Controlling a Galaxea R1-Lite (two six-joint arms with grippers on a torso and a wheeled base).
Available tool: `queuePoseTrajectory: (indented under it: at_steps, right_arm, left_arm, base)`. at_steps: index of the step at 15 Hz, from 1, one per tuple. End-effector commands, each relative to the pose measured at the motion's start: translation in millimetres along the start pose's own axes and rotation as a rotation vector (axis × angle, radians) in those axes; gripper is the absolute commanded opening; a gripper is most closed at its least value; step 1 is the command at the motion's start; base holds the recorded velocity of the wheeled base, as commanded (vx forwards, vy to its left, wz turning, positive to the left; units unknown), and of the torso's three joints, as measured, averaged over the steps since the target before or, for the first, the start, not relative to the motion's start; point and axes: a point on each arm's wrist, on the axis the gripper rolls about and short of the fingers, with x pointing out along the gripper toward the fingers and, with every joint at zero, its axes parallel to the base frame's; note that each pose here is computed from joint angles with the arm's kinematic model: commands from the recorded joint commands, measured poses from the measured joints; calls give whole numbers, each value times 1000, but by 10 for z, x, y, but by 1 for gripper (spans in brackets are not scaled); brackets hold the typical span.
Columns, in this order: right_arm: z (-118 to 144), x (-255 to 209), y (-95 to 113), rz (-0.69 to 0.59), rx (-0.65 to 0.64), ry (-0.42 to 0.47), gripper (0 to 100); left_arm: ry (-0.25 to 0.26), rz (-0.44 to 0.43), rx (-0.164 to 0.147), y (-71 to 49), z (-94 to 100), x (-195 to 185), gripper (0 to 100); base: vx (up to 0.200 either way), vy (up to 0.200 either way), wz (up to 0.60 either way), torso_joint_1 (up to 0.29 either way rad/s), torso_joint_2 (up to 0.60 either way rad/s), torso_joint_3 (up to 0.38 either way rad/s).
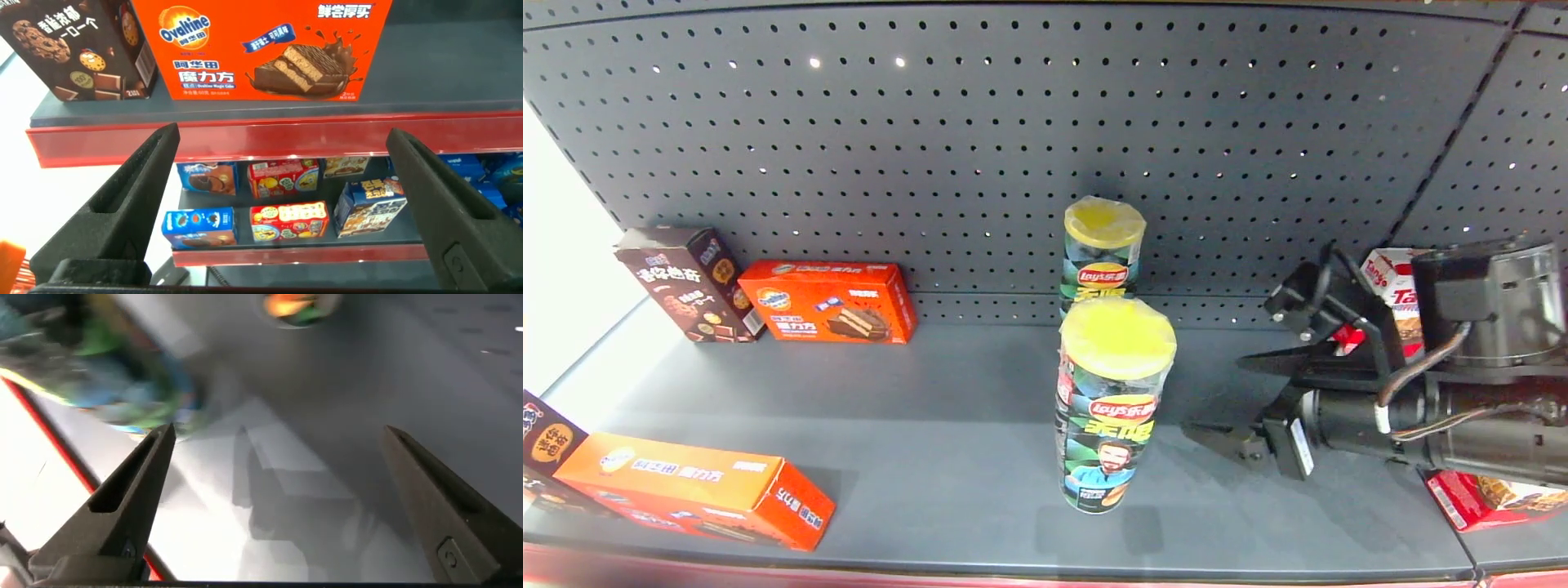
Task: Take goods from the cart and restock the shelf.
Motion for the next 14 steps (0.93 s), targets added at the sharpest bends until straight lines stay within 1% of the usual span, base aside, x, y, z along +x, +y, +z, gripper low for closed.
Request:
queuePoseTrajectory:
  at_steps: [1,2,3,4,5,6,7,8,9,10,11,12,13,14]
  right_arm:
    - [70,-524,-229,-135,34,-121,100]
    - [60,-761,-305,-204,48,-167,100]
    - [0,-1110,-343,-298,74,-233,100]
    - [-33,-1246,-327,-329,81,-262,100]
    - [-142,-1642,-223,-412,96,-367,100]
    - [-271,-1871,-113,-463,102,-422,100]
    - [-401,-2027,-8,-501,99,-457,100]
    - [-617,-2173,139,-556,96,-483,100]
    - [-850,-2226,267,-578,101,-477,100]
    - [-1208,-2261,450,-596,116,-465,100]
    - [-1551,-2242,597,-609,167,-446,100]
    - [-1551,-2242,597,-609,167,-446,100]
    - [-1912,-2077,655,-667,272,-406,100]
    - [-1971,-2036,652,-693,295,-396,100]
  left_arm:
    - [1,0,0,0,1,1,100]
    - [-1,-2,0,0,1,0,100]
    - [-1,-2,0,0,1,0,100]
    - [2,-2,0,0,0,1,100]
    - [2,-2,0,0,0,1,100]
    - [2,-3,0,-1,0,1,100]
    - [2,-5,1,-1,0,1,100]
    - [2,-5,1,-1,0,1,100]
    - [2,-5,1,-1,0,1,100]
    - [1,-5,1,-1,4,0,100]
    - [2,-5,1,-1,0,1,100]
    - [2,-5,1,-1,0,1,100]
    - [1,-3,0,-1,1,1,100]
    - [1,-3,1,-1,1,1,100]
  base:
    - [0,0,0,0,0,0]
    - [0,0,0,0,0,0]
    - [0,0,0,0,0,0]
    - [0,0,0,0,0,0]
    - [0,0,0,0,0,0]
    - [0,0,0,0,0,0]
    - [0,0,0,0,0,0]
    - [0,0,0,0,0,0]
    - [0,0,0,0,0,0]
    - [0,0,0,0,0,0]
    - [0,0,0,0,0,0]
    - [0,0,0,0,0,0]
    - [0,0,0,0,0,0]
    - [0,0,0,0,0,0]
